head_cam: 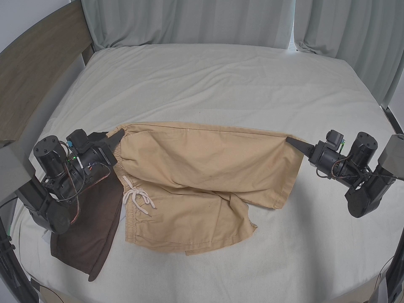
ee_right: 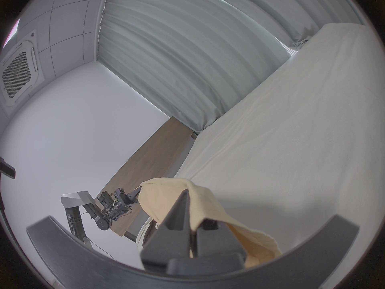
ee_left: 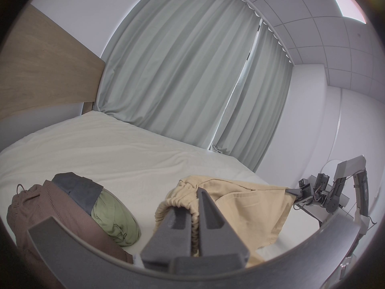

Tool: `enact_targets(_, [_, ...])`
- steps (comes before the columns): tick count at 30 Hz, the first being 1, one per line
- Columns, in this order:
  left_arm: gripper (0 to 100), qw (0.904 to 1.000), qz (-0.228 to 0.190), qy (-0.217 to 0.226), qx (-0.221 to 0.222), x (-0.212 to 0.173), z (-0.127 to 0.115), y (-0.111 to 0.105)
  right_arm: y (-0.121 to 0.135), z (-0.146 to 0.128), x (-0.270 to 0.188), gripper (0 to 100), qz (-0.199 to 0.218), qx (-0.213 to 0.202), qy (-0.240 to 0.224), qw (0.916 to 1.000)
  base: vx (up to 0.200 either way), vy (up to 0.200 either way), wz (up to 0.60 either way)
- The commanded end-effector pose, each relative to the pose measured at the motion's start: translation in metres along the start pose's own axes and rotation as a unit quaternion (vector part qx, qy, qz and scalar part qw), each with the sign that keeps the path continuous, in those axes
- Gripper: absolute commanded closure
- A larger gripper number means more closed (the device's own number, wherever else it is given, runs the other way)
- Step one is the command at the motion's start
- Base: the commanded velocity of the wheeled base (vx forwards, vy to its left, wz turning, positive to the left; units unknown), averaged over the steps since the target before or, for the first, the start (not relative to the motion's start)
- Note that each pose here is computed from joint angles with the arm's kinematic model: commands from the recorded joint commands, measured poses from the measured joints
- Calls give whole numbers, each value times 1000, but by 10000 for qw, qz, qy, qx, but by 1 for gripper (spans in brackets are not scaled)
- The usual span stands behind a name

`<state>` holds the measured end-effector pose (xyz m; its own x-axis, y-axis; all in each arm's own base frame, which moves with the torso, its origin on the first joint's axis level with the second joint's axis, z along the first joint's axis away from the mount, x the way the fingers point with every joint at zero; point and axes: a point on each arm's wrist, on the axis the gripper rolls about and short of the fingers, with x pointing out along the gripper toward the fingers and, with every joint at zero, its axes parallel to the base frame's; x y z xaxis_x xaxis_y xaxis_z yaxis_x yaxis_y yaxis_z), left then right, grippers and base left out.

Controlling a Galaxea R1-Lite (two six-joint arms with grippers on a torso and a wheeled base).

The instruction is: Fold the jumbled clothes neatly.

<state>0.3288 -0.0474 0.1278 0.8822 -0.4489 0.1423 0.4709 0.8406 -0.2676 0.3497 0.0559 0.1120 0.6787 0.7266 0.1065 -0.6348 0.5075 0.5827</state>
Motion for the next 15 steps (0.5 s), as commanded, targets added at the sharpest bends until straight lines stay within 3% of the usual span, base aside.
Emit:
enact_targets(1, [100,9999,109,25,-32,8,-8,7,-14,-2,10,100,-2,-4,-10,10000,0,0,0])
enact_targets(6, [100,9998,170,-9,-44,16,-12,15,-26,-1,20,100,34,-52,-63,10000,0,0,0])
enact_targets(15, [100,9984,234,-166,-496,29,-14,24,-41,-2,34,100,100,-104,-116,9998,0,0,0])
